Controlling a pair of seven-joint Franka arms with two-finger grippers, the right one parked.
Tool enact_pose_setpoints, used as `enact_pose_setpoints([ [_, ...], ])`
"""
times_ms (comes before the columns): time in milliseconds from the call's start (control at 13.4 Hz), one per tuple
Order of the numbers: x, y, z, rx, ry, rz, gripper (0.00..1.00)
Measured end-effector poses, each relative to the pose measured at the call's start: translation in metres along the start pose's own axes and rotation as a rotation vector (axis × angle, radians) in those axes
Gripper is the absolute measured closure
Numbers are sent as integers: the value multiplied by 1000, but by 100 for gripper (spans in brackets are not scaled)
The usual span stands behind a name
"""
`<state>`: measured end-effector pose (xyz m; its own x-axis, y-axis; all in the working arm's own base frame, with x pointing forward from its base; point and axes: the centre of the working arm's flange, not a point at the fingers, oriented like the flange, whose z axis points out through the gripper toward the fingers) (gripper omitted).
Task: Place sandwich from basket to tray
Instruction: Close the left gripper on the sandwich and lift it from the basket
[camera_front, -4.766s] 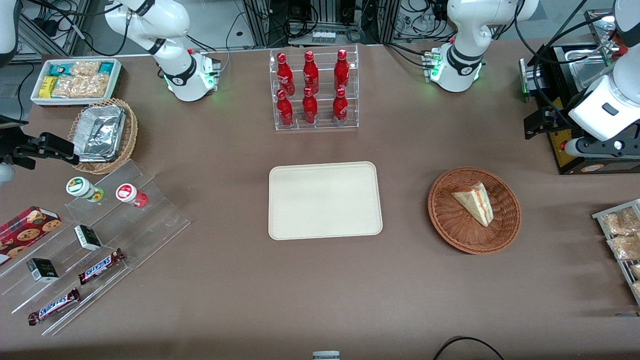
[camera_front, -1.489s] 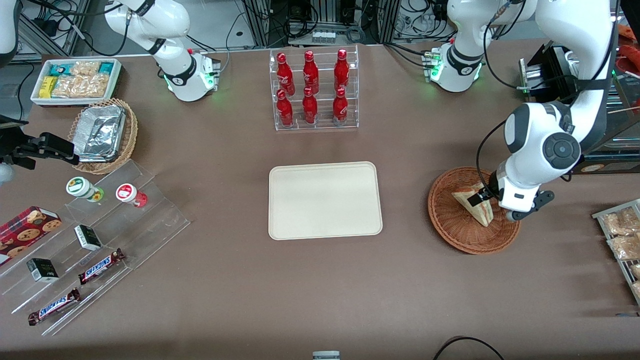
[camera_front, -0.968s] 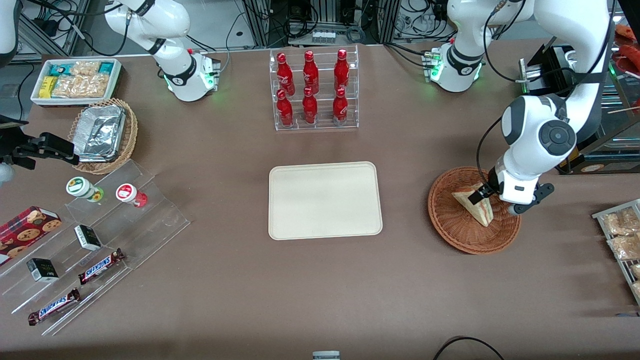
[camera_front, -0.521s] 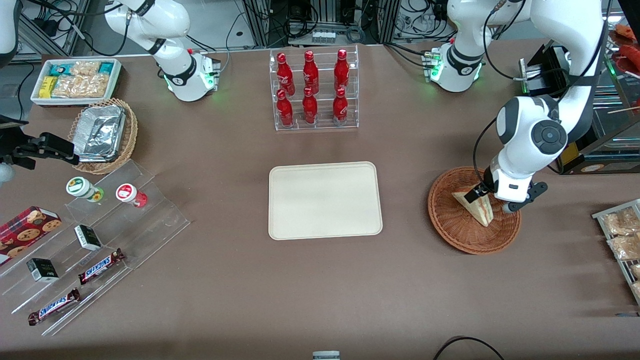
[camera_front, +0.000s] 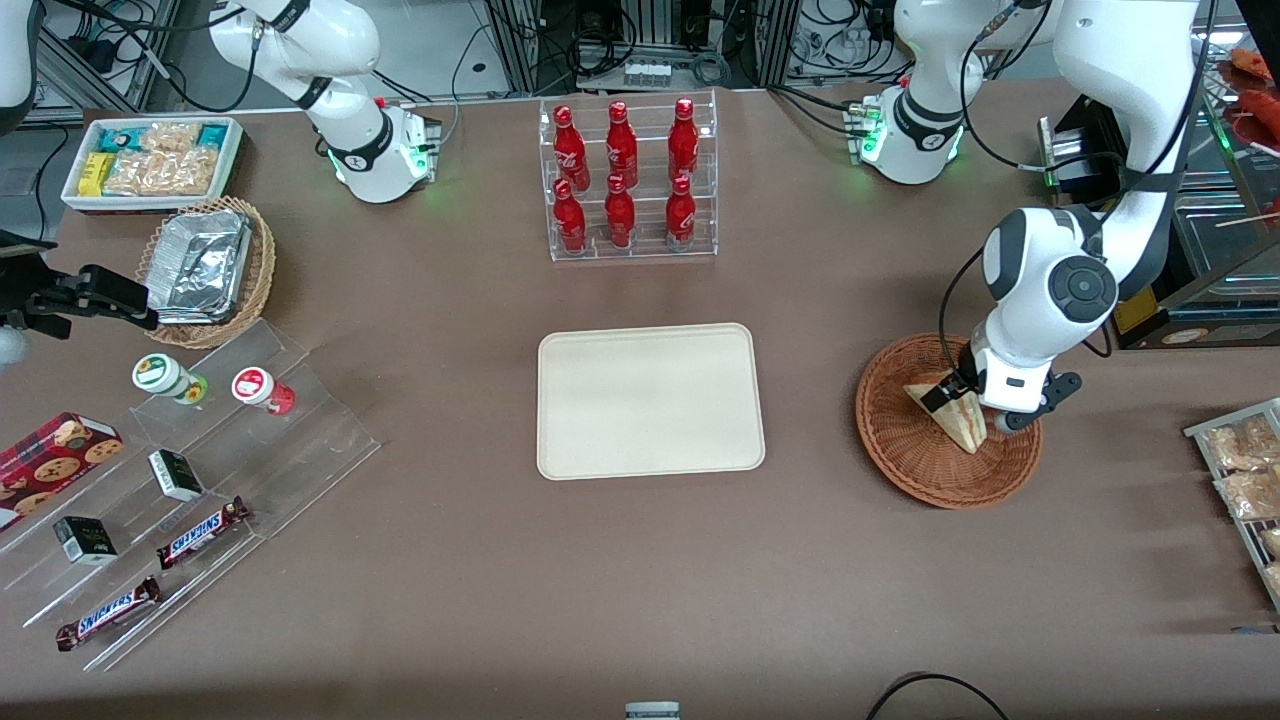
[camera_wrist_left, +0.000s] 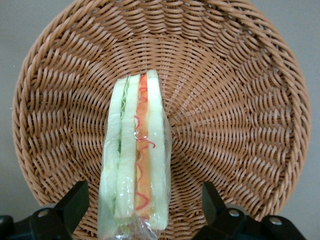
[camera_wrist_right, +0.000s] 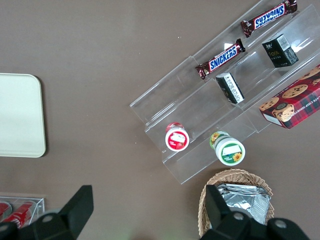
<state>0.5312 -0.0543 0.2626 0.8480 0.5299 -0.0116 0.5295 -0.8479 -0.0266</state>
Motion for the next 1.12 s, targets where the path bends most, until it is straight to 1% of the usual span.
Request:
enact_pose_setpoints([
  [149,-1,0,8,8,-11,-1,0],
  [298,-2,-1,14,14,-21,-2,4],
  [372,-2,-1,15,16,-23,-3,11],
  [521,-2,-1,16,16,-24,-4,37],
  [670,-2,-1,15,16,-22,-5,57],
  [745,-1,-1,14,14,-21,-5,63],
  [819,-1,-1,12,13,-19,-5,67],
  [1117,0,-1,-12,25,-26,-5,74],
])
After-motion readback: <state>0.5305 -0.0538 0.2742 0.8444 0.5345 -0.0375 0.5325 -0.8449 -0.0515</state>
